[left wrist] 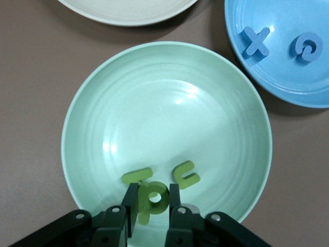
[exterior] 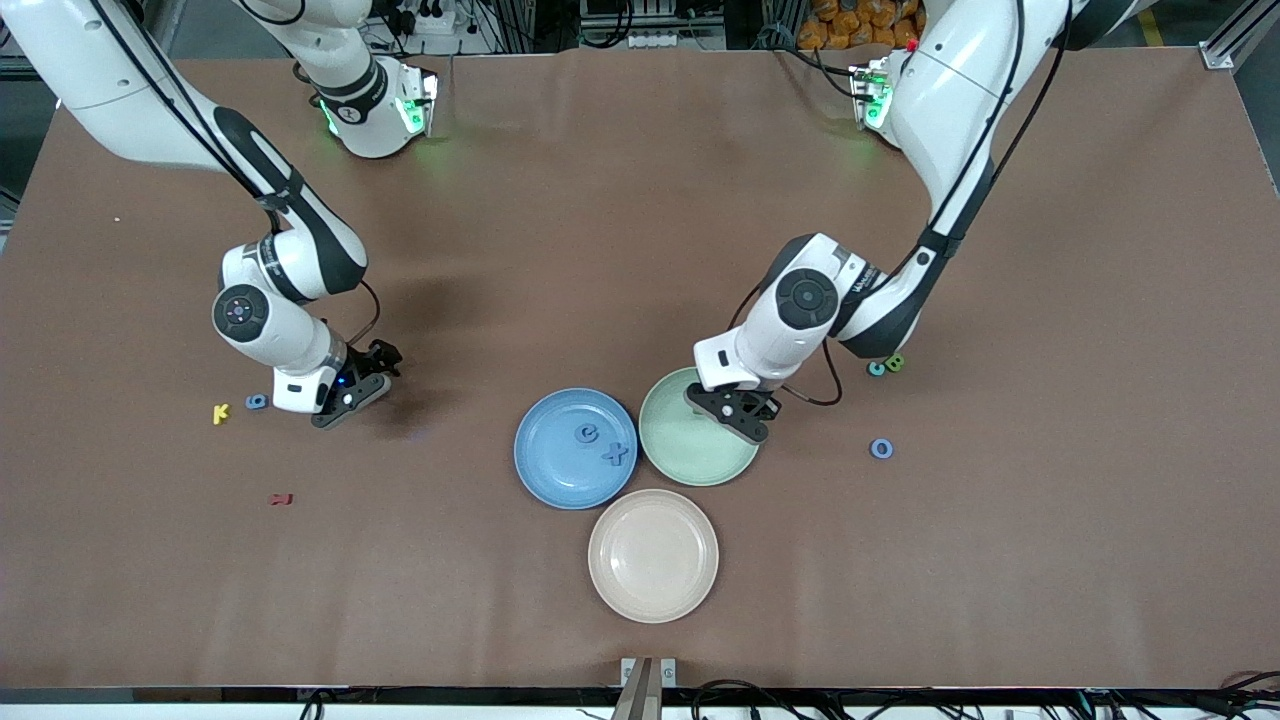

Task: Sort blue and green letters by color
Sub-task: 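Carry blue m into the blue plate while the left gripper reaches B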

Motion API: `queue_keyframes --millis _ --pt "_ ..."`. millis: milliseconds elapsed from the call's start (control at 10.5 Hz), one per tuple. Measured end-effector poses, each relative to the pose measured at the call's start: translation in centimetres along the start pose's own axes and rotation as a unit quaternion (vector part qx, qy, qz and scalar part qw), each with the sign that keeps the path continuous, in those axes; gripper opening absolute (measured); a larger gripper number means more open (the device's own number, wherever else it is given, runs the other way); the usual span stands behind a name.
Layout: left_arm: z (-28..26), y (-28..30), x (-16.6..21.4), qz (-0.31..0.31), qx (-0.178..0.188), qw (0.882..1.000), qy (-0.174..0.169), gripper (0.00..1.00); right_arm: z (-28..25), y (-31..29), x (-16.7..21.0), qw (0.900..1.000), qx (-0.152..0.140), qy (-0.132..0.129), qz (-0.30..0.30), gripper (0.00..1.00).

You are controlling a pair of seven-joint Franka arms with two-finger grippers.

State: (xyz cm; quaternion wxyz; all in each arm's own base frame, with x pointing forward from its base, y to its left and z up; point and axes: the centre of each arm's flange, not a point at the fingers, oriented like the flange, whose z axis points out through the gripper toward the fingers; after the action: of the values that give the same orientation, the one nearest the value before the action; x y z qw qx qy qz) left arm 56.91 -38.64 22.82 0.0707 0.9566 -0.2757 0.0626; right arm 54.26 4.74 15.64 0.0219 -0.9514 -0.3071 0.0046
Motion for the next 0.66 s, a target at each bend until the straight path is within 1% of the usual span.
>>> queue_keyframes --millis 95,190,285,475,570,665 --pt "0.1 0.4 0.0 -0.016 0.002 1.000 0.000 0.27 0.0 0.0 0.0 1.000 0.000 0.000 -0.001 1.00" --pt "0.1 0.4 0.0 -0.031 0.003 1.000 0.000 0.27 -0.1 0.0 0.1 1.000 -0.002 0.001 -0.003 0.93" --pt "0.2 0.2 0.0 -0.039 0.004 0.999 -0.001 0.27 -0.2 0.2 0.3 1.000 -0.003 0.002 -0.003 0.81" --pt "0.4 -0.1 -0.1 -0.043 0.005 0.999 -0.004 0.27 -0.6 0.5 0.7 1.000 -0.007 0.006 -0.002 0.50" --pt "0.7 0.1 -0.2 -0.042 0.005 0.999 -0.006 0.27 -1.1 0.8 1.0 1.000 -0.010 0.009 -0.002 0.48" --pt "1.1 0.5 -0.3 -0.047 0.004 0.999 -0.010 0.27 -1.6 1.3 1.5 1.000 -0.012 0.004 -0.001 0.47"
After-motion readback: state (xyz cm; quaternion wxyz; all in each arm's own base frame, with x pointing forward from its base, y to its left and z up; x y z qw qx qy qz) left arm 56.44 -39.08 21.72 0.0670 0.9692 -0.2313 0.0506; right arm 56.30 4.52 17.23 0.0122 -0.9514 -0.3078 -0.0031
